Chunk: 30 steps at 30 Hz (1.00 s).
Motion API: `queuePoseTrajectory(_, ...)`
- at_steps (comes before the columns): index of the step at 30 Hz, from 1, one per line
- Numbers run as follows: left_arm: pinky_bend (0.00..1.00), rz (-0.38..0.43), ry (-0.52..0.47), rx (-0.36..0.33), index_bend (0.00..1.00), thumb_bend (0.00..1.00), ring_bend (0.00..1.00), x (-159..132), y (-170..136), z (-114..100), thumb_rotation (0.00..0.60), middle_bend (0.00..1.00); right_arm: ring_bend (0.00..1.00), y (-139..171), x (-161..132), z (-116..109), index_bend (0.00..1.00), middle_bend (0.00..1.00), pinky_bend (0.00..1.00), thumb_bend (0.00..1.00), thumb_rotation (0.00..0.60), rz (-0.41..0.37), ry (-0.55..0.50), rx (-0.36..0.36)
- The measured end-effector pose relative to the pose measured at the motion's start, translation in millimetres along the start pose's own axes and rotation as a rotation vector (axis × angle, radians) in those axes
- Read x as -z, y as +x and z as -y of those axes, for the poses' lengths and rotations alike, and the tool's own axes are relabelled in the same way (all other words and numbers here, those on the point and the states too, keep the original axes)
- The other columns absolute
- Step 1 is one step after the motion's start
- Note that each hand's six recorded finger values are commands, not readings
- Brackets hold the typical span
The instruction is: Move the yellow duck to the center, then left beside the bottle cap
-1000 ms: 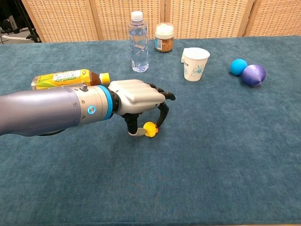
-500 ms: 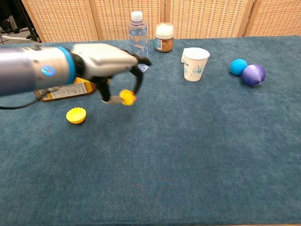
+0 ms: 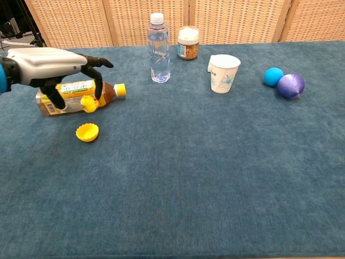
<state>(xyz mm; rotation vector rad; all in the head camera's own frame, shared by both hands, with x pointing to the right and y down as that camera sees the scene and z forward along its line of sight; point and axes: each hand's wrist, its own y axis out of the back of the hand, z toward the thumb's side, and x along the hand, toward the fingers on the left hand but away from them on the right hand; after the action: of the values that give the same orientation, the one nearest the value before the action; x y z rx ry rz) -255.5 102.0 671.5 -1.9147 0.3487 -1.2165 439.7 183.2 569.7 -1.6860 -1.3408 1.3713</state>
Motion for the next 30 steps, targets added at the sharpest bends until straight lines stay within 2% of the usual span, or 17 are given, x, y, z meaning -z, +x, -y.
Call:
queuePoseTrajectory(10, 0.0, 0.027, 0.059, -0.046, 0.6, 0.41, 0.0, 18, -13, 24, 0.6, 0.0, 0.0, 0, 1, 0, 0.12, 0.0, 0.0, 0.21, 0.6, 0.002, -0.004, -0.002)
queuePoseTrajectory(16, 0.0, 0.027, 0.031, -0.035, 0.6, 0.41, 0.0, 20, -14, 40, 0.6, 0.0, 0.0, 0, 1, -1, 0.12, 0.0, 0.0, 0.21, 0.6, 0.005, -0.004, -0.003)
queuePoseTrajectory(30, 0.0, 0.053, 0.003, -0.028, 0.6, 0.41, 0.0, 12, -10, 51, 0.6, 0.0, 0.0, 0, 1, 0, 0.12, 0.0, 0.0, 0.21, 0.6, 0.003, -0.005, -0.007)
